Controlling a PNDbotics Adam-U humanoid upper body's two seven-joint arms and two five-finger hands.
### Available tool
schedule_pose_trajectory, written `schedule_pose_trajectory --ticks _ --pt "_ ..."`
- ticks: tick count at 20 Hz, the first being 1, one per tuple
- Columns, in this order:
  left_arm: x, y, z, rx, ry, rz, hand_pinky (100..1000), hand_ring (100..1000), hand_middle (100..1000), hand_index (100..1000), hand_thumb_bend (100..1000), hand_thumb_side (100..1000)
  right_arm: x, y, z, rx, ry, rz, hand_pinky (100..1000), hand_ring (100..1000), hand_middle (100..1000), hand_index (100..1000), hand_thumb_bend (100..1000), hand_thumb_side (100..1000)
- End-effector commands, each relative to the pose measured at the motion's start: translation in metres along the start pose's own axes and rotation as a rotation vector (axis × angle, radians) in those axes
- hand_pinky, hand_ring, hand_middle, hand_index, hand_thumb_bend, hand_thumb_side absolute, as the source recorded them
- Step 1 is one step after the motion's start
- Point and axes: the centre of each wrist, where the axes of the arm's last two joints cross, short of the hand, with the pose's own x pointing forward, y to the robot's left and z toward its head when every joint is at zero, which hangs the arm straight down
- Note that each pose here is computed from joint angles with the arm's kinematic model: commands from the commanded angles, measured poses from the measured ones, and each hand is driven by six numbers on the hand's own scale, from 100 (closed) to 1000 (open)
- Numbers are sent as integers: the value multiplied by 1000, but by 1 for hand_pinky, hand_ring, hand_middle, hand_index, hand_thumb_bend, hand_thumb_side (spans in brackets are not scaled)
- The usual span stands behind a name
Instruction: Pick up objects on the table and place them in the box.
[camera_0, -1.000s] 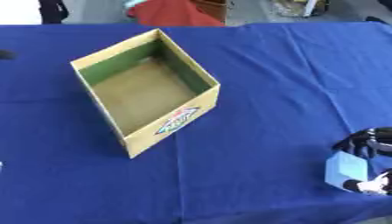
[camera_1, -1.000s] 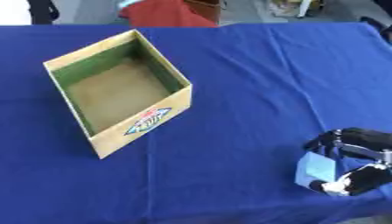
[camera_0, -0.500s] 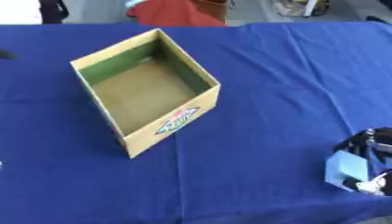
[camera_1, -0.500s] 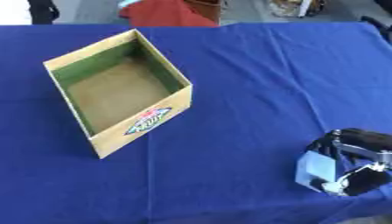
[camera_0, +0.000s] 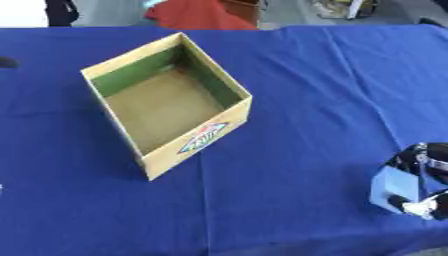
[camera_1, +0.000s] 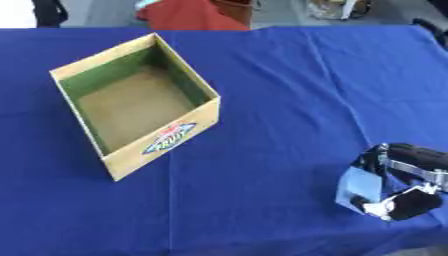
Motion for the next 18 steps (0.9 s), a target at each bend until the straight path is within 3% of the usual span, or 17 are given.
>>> schedule_pose_trajectory --ticks 1,8,18 --pt "5 2 -5 -11 -22 -4 588 823 684 730 171 943 1 -14 5 -36 -15 13 136 410 395 654 100 502" --pt "5 1 -4 -12 -19 -3 589 823 686 731 171 942 5 -35 3 -85 -31 51 137 418 404 657 100 468" --pt "5 1 -3 -16 -13 4 590 823 687 732 172 941 42 -103 -24 -173 -142 194 127 420 409 659 100 451"
